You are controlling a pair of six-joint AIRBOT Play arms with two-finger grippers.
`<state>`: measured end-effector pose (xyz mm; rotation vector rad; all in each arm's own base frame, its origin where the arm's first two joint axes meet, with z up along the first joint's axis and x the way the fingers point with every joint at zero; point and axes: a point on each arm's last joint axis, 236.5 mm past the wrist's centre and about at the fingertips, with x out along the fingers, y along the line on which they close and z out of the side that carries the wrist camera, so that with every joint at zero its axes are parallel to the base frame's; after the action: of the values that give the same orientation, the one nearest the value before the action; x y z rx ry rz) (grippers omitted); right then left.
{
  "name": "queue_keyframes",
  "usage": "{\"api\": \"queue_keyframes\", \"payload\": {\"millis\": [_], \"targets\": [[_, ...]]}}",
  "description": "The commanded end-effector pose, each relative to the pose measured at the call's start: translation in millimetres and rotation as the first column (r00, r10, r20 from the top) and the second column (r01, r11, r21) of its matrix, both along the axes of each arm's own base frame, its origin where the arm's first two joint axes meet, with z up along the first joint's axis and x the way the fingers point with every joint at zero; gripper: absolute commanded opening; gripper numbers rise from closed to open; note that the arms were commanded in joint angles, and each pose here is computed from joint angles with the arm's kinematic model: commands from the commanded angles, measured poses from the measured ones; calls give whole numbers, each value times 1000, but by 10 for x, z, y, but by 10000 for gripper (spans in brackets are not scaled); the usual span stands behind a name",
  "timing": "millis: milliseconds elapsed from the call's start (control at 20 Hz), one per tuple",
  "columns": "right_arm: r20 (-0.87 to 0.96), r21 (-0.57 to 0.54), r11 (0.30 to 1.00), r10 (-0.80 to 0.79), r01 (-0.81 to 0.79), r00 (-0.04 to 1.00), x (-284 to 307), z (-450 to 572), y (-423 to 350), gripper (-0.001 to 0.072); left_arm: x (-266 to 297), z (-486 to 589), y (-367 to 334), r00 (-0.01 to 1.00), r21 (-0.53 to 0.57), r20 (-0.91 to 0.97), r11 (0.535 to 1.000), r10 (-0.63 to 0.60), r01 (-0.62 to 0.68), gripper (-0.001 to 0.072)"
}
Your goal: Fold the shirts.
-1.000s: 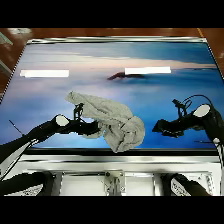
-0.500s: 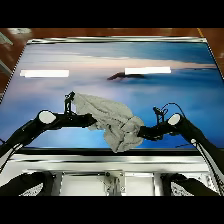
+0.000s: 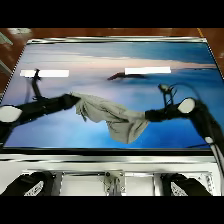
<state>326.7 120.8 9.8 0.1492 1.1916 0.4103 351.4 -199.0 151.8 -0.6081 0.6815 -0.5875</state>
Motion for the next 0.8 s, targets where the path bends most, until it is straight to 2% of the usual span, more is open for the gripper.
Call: {"api": "queue_keyframes", "payload": {"millis": [0,100,250,300,400,500,550,600,750], "targets": [[487,-65,998,19,15,873,382,1801,-197,63,-81,1520,368,932,-52,350,996,92,-79,34],[720,-15,999,-20,44,693,324,2967,-226,63,-419,2583,521,816,-101,561,990,140,-100,34],[886,47,998,-56,30,461,-51,4222,-236,63,-1077,3822,681,606,-170,771,980,197,-102,34],[910,67,998,-65,10,411,-176,4478,-207,63,-1257,4080,716,548,-186,810,977,210,-99,34],[931,80,997,-67,-21,358,-399,4770,-171,63,-1566,4366,738,439,-146,880,982,183,-117,34],[926,55,998,-45,-15,376,-522,4792,-195,63,-1681,4350,774,406,-83,902,981,149,-174,34],[910,43,999,-41,3,412,-546,4718,-235,63,-1639,4237,802,421,-20,900,974,115,-224,34],[889,31,999,-39,26,457,-553,4606,-284,63,-1561,4089,849,462,38,882,962,94,-269,34],[770,-29,995,-37,94,637,-596,4094,-454,63,-1275,3397,1085,674,233,734,902,83,-364,34]]}}
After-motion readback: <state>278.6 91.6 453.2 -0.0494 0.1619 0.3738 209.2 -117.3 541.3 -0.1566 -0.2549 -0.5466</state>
